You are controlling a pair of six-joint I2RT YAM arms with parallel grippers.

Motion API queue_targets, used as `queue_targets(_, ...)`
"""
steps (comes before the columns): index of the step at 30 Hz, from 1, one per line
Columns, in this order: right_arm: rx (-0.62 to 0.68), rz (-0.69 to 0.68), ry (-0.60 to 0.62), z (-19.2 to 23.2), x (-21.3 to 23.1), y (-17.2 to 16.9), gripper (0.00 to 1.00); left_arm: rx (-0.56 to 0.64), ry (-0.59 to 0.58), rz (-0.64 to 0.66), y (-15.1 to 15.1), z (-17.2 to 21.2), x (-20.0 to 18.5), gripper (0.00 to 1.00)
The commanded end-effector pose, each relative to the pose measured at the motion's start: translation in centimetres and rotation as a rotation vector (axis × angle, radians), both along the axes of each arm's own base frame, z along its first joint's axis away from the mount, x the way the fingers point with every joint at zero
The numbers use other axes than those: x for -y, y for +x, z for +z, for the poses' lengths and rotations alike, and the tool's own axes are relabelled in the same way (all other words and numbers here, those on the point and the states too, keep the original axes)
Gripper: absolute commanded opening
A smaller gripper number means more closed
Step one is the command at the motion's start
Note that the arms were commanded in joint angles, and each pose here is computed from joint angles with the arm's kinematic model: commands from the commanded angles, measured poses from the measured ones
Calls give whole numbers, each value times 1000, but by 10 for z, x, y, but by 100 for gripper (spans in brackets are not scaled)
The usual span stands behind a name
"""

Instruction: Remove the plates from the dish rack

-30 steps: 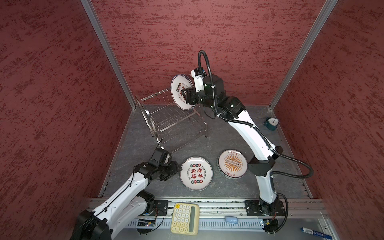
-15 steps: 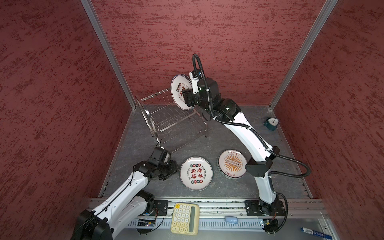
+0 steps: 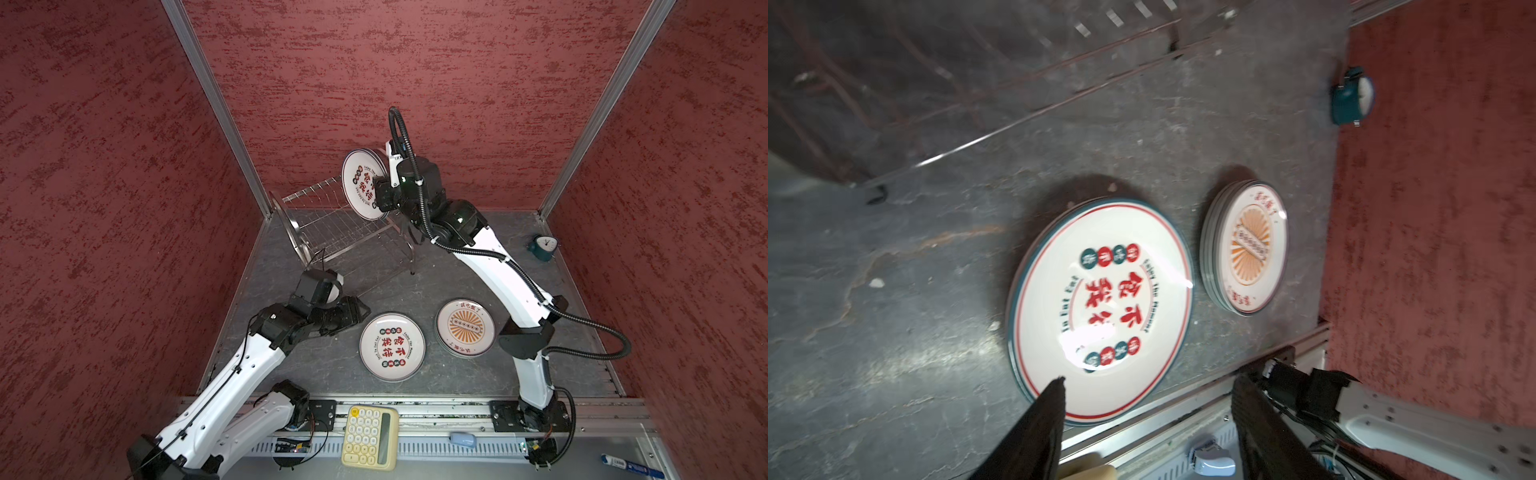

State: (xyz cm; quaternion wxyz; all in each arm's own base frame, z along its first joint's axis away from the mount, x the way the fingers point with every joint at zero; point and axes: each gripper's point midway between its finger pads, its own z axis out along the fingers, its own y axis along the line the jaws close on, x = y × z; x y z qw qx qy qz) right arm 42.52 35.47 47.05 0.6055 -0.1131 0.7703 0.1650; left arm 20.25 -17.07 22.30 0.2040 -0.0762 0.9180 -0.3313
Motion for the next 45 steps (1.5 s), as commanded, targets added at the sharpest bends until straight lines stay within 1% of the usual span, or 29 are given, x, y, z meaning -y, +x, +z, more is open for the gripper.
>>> queue_targets(1, -7, -3, 66, 18, 25, 9, 59, 114, 26, -37, 10, 49, 4, 65)
queue_targets(4, -49, 105, 138, 20, 24, 13, 59, 165, 77, -22, 29, 80, 2, 65)
queue_targets(6, -63, 139, 163, 20, 25, 15, 58, 188, 95, -9, 42, 98, 3, 65)
queue_targets(9, -73, 158, 169, 20, 26, 15, 58, 227, 88, -26, 54, 119, 10, 65)
queue_targets(15, -90, 268, 216, 26, 12, 2, 61, 242, 51, -49, 56, 130, 19, 65)
queue_targets(18, -99, 309, 248, 30, 8, -3, 61, 311, 21, -62, 55, 157, 20, 65)
queue_targets(21, -131, 327, 268, 24, 4, -1, 61, 382, 51, -24, 65, 184, 7, 66)
queue_targets(23, -151, 335, 279, 18, 1, 1, 61, 398, 66, 24, 82, 194, -7, 66)
queue_targets(25, -168, 364, 302, 13, -6, 3, 61, 388, 77, 62, 100, 194, -18, 65)
queue_targets(28, -188, 400, 328, 9, -15, 4, 61, 356, 114, 125, 132, 181, -38, 64)
queue_targets(32, -216, 440, 365, 4, -25, 7, 62, 353, 103, 128, 172, 165, -44, 62)
queue_targets(37, -259, 499, 409, -1, -38, 6, 61, 353, 158, 143, 209, 153, -52, 61)
queue_targets(41, -286, 555, 448, 2, -45, -1, 60, 333, 165, 139, 233, 143, -51, 60)
queue_targets(45, -315, 631, 483, 7, -53, -14, 58, 311, 178, 143, 243, 132, -52, 59)
